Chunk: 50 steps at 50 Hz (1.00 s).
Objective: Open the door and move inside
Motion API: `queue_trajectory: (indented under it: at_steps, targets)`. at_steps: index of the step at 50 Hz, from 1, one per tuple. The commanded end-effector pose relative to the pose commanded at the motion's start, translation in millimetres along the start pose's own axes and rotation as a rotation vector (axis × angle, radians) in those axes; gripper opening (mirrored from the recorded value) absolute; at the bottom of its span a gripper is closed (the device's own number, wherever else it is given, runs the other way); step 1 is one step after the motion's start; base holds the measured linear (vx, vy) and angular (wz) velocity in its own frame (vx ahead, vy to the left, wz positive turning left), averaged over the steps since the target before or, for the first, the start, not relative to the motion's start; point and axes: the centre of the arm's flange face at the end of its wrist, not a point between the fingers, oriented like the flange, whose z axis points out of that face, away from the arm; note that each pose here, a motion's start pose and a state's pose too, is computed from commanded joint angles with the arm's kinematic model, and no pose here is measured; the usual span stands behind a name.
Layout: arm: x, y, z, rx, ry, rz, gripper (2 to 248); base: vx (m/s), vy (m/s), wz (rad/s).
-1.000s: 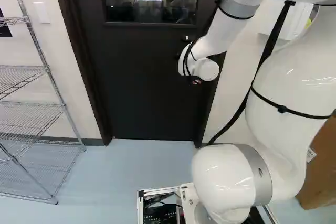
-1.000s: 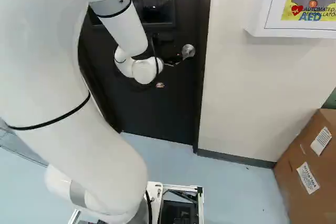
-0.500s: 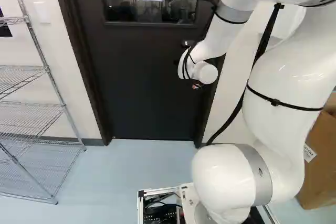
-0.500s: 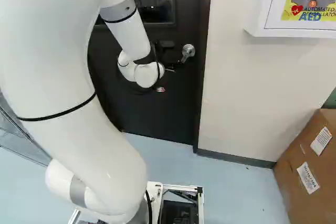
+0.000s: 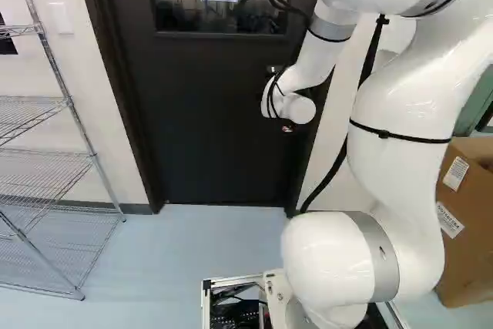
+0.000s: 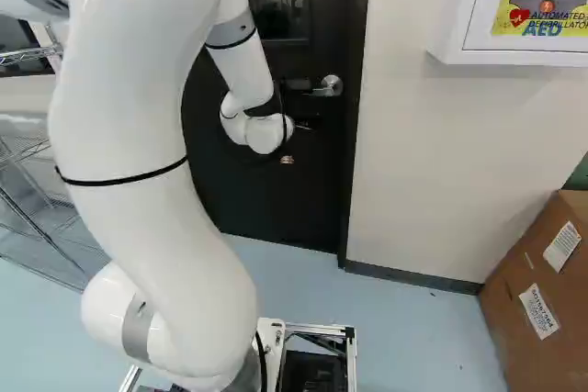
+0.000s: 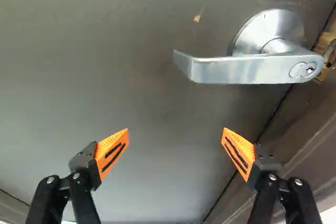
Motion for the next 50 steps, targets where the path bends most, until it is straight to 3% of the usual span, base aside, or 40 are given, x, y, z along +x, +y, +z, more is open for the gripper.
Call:
queue_trajectory:
  at_steps: [13, 50]
  targets:
    - [-0.5, -0.8, 9.7, 0.002, 0.001, 0.000, 247, 0.000, 0.000, 0.000]
    - [13.6, -6.7, 82.5, 0.011, 0.067, -0.003, 247, 0.000, 0.000, 0.000]
